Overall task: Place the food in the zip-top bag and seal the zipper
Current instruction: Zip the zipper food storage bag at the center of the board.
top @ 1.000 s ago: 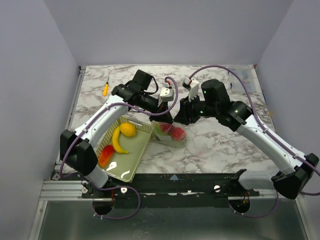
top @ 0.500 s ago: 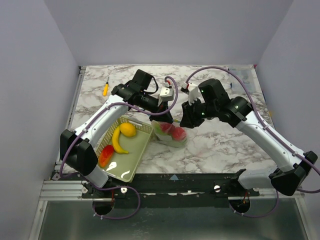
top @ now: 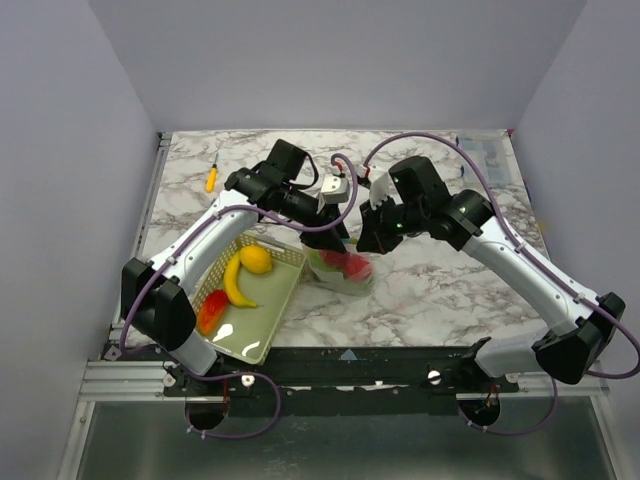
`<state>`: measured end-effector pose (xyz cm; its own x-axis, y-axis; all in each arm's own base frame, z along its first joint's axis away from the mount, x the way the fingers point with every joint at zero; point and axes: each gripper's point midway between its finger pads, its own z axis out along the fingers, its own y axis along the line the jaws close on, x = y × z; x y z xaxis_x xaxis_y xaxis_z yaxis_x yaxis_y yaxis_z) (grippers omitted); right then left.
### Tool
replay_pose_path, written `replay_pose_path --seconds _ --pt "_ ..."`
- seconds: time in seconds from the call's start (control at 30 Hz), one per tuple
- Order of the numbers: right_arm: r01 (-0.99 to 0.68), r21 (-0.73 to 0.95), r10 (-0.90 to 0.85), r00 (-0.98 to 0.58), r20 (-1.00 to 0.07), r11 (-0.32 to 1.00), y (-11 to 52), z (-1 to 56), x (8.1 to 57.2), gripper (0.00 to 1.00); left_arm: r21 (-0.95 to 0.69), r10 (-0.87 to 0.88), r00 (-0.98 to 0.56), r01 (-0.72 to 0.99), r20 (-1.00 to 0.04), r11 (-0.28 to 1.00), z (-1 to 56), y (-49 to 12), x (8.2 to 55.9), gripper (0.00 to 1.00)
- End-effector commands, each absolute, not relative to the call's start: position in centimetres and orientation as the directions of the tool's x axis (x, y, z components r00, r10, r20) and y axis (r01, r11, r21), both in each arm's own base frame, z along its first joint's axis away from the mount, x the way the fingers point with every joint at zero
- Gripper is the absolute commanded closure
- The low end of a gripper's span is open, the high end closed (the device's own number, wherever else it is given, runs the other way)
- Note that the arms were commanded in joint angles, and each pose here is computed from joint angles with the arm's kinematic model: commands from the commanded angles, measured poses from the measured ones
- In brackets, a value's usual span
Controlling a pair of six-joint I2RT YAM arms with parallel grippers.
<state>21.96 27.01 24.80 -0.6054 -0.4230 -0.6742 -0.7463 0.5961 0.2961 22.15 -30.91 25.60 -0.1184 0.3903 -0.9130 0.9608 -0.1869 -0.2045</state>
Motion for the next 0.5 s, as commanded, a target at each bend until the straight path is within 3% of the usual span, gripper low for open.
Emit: replay_pose_path --seconds 0.0,0.17,0.47 --pt "-0.767 0.282 -0.401 -0.566 -0.72 0.576 27.1 25.8 21.6 0.99 -0.148 0.311 -0.063 0.955 -0.948 -0.258 28.2 -31.8 21.2 0.58" --pt "-0.769 0.287 -0.396 -0.565 -0.724 0.572 27.2 25.8 21.6 0.99 -0.167 0.303 -0.081 0.948 -0.95 -0.271 28.4 -32.5 21.0 0.62" --pt "-0.762 0.283 -0.38 -0.563 -0.734 0.583 27.2 26.1 21.8 0.99 -0.187 0.323 -0.101 0.951 -0.941 -0.245 27.9 -33.3 21.4 0.83"
